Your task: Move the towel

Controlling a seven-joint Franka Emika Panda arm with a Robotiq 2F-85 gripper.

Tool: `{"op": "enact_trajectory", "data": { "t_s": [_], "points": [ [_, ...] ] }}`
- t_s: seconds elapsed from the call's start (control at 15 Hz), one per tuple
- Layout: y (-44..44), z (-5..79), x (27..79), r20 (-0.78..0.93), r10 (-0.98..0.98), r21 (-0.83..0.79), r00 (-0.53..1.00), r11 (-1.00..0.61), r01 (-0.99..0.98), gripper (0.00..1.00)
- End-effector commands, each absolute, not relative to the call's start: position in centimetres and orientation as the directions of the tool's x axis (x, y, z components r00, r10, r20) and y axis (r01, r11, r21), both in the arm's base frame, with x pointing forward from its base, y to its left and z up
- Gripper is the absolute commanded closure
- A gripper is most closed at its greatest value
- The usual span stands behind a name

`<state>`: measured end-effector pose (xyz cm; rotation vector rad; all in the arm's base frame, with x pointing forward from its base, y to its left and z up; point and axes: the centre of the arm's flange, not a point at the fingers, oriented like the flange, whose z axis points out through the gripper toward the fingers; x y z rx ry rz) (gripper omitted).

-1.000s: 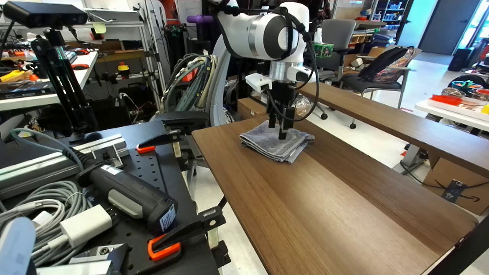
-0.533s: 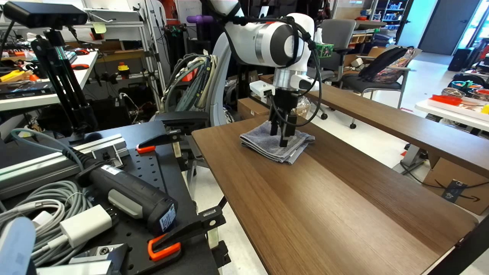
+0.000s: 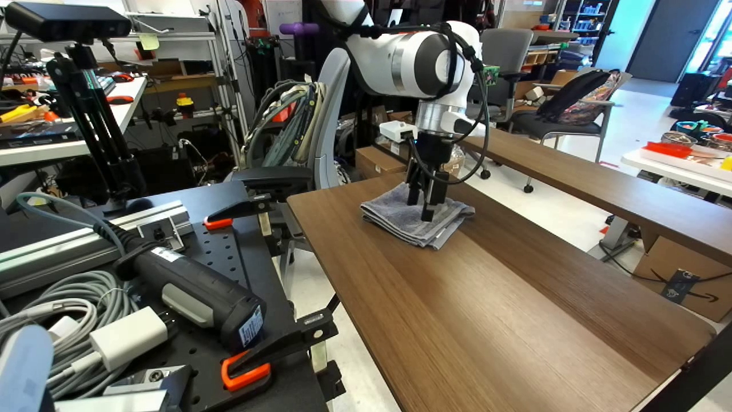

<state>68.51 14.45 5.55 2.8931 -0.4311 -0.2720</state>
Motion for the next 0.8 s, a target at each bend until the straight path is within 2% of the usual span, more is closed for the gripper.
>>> {"op": "enact_trajectory", "data": {
  "t_s": [0.0, 0.73],
  "points": [
    [13.4, 5.4, 69.9, -0.166, -0.343, 0.249, 0.924, -0.922, -0.297, 0.00],
    [6.8, 6.3, 70.5, -0.184, -0.400, 0.276, 0.898, -0.898, -0.343, 0.00]
  ]
}}
